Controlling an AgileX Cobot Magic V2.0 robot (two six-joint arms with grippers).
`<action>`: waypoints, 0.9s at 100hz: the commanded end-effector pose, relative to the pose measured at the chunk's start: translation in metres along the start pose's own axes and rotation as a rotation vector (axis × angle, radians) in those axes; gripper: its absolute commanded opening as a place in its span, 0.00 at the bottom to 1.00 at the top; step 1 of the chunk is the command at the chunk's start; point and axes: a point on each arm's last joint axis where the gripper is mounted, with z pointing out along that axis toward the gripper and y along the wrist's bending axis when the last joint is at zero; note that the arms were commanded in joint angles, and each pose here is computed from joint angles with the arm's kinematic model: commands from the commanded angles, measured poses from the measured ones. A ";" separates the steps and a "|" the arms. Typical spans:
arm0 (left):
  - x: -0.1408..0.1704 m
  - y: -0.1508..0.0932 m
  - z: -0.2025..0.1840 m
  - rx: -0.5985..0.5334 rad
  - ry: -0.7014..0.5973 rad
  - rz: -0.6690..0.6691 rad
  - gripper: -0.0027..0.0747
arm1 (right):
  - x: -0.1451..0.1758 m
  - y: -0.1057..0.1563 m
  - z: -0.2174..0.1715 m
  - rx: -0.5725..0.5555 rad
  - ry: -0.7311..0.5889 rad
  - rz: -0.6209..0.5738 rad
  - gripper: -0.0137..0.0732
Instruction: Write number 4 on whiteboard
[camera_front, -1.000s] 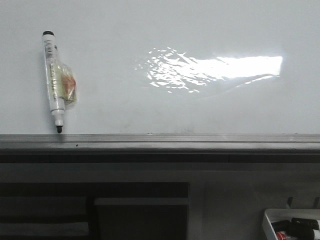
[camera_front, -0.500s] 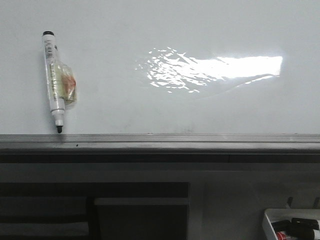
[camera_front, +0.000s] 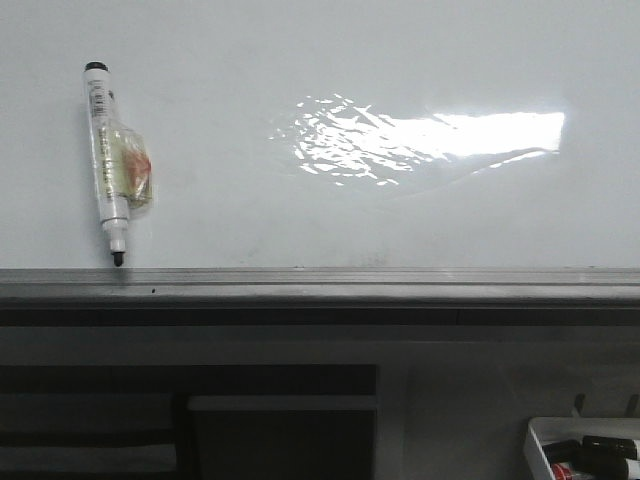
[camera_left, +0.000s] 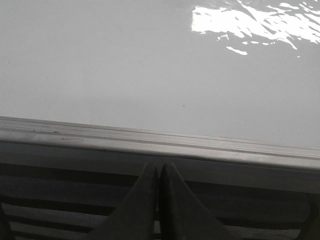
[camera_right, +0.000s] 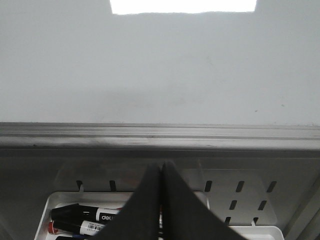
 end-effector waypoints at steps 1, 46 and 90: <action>-0.001 -0.001 0.000 0.020 -0.070 -0.013 0.01 | 0.003 0.000 0.001 0.005 -0.040 -0.012 0.09; -0.011 -0.002 -0.001 0.033 -0.176 -0.016 0.01 | 0.003 0.000 0.001 0.006 -0.040 -0.014 0.09; -0.020 -0.003 -0.004 0.041 -0.278 0.003 0.01 | -0.004 0.001 0.001 -0.005 -0.118 0.037 0.09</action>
